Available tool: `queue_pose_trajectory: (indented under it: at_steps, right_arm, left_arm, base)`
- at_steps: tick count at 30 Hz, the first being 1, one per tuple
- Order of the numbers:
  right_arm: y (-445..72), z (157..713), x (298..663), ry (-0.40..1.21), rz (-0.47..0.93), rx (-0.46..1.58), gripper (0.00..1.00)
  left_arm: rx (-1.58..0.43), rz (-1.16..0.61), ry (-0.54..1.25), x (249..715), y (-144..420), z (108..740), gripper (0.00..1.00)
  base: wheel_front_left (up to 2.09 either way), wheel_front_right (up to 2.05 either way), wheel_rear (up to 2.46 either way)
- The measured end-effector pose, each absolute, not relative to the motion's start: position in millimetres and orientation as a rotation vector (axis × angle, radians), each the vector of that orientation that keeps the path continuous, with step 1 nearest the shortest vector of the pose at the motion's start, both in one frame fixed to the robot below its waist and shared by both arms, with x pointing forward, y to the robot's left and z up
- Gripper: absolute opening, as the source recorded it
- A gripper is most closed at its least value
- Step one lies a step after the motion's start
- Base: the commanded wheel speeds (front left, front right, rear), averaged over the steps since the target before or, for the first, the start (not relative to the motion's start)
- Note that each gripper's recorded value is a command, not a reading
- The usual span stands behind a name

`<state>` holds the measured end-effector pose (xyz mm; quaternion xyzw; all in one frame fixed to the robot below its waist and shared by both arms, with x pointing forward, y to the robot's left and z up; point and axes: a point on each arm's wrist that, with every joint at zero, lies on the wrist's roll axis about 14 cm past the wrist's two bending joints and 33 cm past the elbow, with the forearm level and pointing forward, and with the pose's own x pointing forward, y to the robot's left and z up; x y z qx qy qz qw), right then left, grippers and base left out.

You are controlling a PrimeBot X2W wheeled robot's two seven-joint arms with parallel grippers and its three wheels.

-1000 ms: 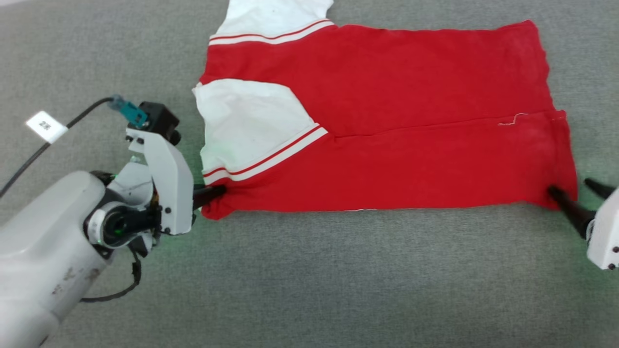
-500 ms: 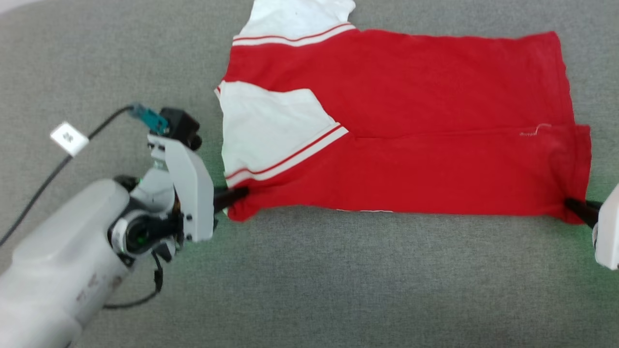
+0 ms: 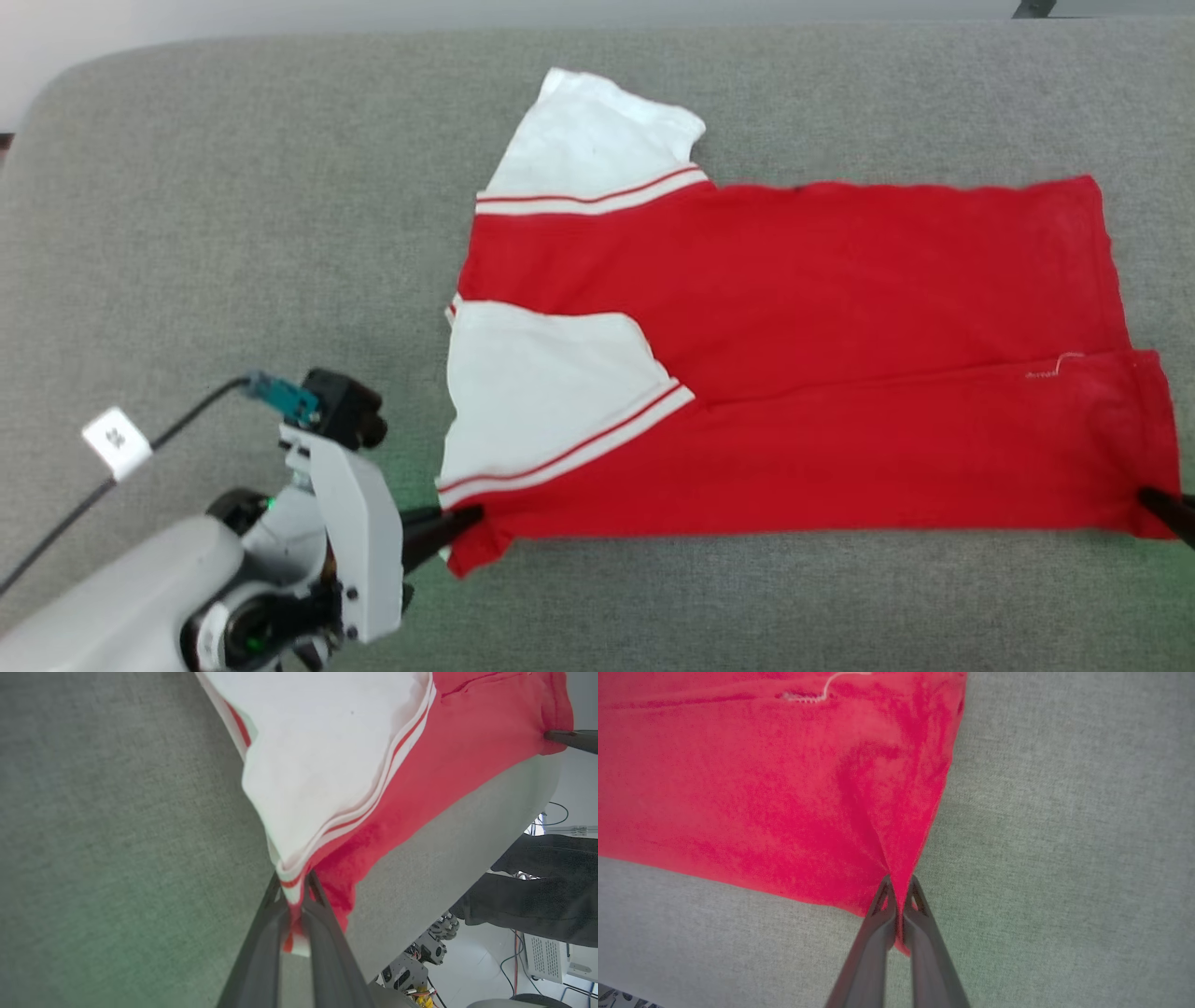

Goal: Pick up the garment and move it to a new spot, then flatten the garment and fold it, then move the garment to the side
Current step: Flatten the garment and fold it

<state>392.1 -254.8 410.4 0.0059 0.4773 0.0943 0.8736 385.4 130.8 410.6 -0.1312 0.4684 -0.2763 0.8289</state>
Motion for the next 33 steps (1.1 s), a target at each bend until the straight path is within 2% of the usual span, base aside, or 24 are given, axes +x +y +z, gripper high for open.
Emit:
queue_pose_trajectory:
  at_steps: [3, 5, 6, 7, 8, 9, 10, 16, 22, 26, 31, 33]
  right_arm:
    - [-256.6, 414.0, 385.8, 0.998, 0.193, 0.008, 0.0]
    - [-256.4, 420.0, 387.0, 0.968, 0.187, 0.013, 0.37]
    - [-256.7, 423.1, 388.6, 0.952, 0.183, 0.013, 0.49]
    - [-257.2, 425.6, 389.7, 0.94, 0.178, 0.01, 1.0]
    - [-256.8, 428.4, 391.1, 0.921, 0.174, 0.016, 1.0]
    - [-254.8, 431.0, 392.6, 0.901, 0.172, 0.032, 1.0]
    - [-252.5, 433.5, 393.6, 0.883, 0.172, 0.045, 1.0]
    - [-248.9, 464.8, 413.3, 0.69, 0.156, 0.045, 1.0]
    - [-239.1, 516.0, 448.1, 0.343, 0.139, -0.014, 1.0]
    - [-232.3, 533.9, 459.8, 0.17, 0.128, -0.031, 1.0]
    - [-224.0, 541.7, 464.0, 0.031, 0.111, 0.01, 1.0]
    - [-218.9, 547.2, 466.0, -0.032, 0.104, 0.036, 1.0]
  left_arm:
    - [-0.292, -0.583, 0.982, 376.0, 128.5, 414.3, 0.0]
    - [-0.303, -0.576, 0.965, 374.2, 127.2, 417.5, 0.0]
    - [-0.308, -0.574, 0.954, 374.4, 126.3, 419.8, 0.05]
    - [-0.315, -0.566, 0.934, 376.2, 126.4, 422.5, 0.29]
    - [-0.324, -0.553, 0.912, 378.6, 127.2, 424.9, 0.47]
    - [-0.332, -0.537, 0.886, 381.7, 128.6, 428.0, 0.96]
    - [-0.343, -0.522, 0.859, 384.6, 130.2, 431.3, 1.0]
    - [-0.41, -0.397, 0.67, 401.1, 150.6, 453.0, 1.0]
    - [-0.439, -0.232, 0.373, 433.3, 183.7, 485.6, 1.0]
    - [-0.489, -0.165, 0.221, 457.9, 197.0, 507.7, 1.0]
    - [-0.388, -0.174, 0.057, 501.6, 206.5, 547.8, 1.0]
    - [-0.258, -0.227, 0.085, 526.3, 198.8, 548.6, 1.0]
  base:
    - [0.0, 0.0, 0.0]
    - [0.0, 0.0, 0.0]
    - [0.0, 0.0, 0.0]
    - [0.0, 0.0, 0.0]
    - [0.0, 0.0, 0.0]
    - [0.0, 0.0, 0.0]
    - [0.0, 0.0, 0.0]
    - [0.0, 0.0, 0.0]
    - [0.0, 0.0, 0.0]
    - [0.0, 0.0, 0.0]
    - [0.0, 0.0, 0.0]
    - [0.0, 0.0, 0.0]
